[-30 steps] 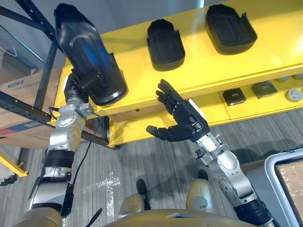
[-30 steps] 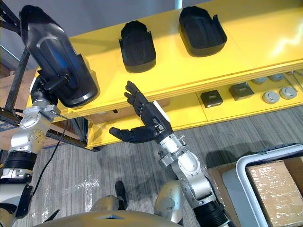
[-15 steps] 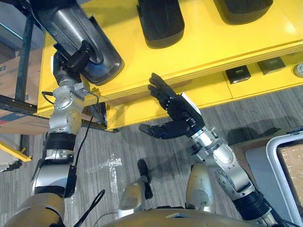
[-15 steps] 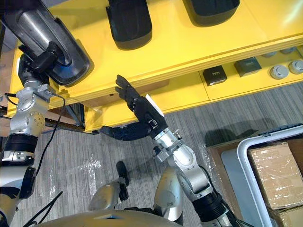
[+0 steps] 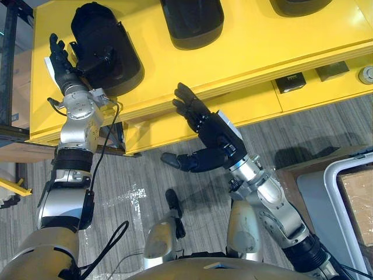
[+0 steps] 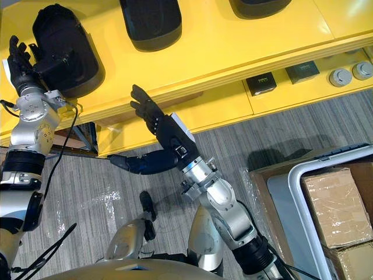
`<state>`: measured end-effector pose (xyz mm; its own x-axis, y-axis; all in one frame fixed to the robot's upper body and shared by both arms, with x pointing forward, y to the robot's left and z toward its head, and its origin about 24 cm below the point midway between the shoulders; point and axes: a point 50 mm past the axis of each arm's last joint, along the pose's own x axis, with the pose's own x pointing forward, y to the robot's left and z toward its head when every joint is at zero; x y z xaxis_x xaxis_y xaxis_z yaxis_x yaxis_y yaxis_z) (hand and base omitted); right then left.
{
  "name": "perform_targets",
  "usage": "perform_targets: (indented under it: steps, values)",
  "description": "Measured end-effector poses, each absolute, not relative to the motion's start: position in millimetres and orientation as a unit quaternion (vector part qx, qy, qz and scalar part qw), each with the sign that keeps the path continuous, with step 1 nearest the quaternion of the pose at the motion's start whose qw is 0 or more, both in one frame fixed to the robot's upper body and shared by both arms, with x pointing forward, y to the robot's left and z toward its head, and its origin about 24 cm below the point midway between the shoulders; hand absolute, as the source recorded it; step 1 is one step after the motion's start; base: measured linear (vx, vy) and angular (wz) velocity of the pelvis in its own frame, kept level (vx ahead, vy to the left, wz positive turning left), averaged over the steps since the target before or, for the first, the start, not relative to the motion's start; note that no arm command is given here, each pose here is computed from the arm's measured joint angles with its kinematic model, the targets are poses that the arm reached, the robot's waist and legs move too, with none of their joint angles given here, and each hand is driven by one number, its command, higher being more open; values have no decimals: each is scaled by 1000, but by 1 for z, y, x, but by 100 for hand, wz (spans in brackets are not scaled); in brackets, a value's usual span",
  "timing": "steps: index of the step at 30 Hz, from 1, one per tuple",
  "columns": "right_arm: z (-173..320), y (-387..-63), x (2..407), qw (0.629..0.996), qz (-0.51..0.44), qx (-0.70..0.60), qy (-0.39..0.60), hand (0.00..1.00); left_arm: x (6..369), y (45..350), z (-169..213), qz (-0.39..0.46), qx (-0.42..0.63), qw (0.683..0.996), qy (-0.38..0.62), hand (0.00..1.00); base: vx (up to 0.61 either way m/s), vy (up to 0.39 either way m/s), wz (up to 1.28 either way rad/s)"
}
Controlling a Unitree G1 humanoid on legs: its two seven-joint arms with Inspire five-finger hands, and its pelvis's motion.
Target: Walk over and take three plastic housings, then place them on the shelf
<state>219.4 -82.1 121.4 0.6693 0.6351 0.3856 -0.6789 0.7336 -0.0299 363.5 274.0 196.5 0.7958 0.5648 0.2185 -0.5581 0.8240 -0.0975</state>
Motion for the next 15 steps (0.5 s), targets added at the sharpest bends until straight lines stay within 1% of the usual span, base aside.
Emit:
perform_targets:
  steps: [7,12,13,15]
  values:
    - [116,-83,217,917,351,66,-177,100,365,276,204,346,-22,931,-118,100,0,0,0]
    - [103,-85,208,926,339,62,-155,100,362,280,220,355,-19,923,-146,100,10,-8,2]
    - [101,-86,206,927,336,65,-152,100,355,285,238,355,-18,916,-187,100,0,0,0]
    - [100,-86,206,929,332,69,-150,100,348,287,257,346,-20,909,-233,100,8,-3,2]
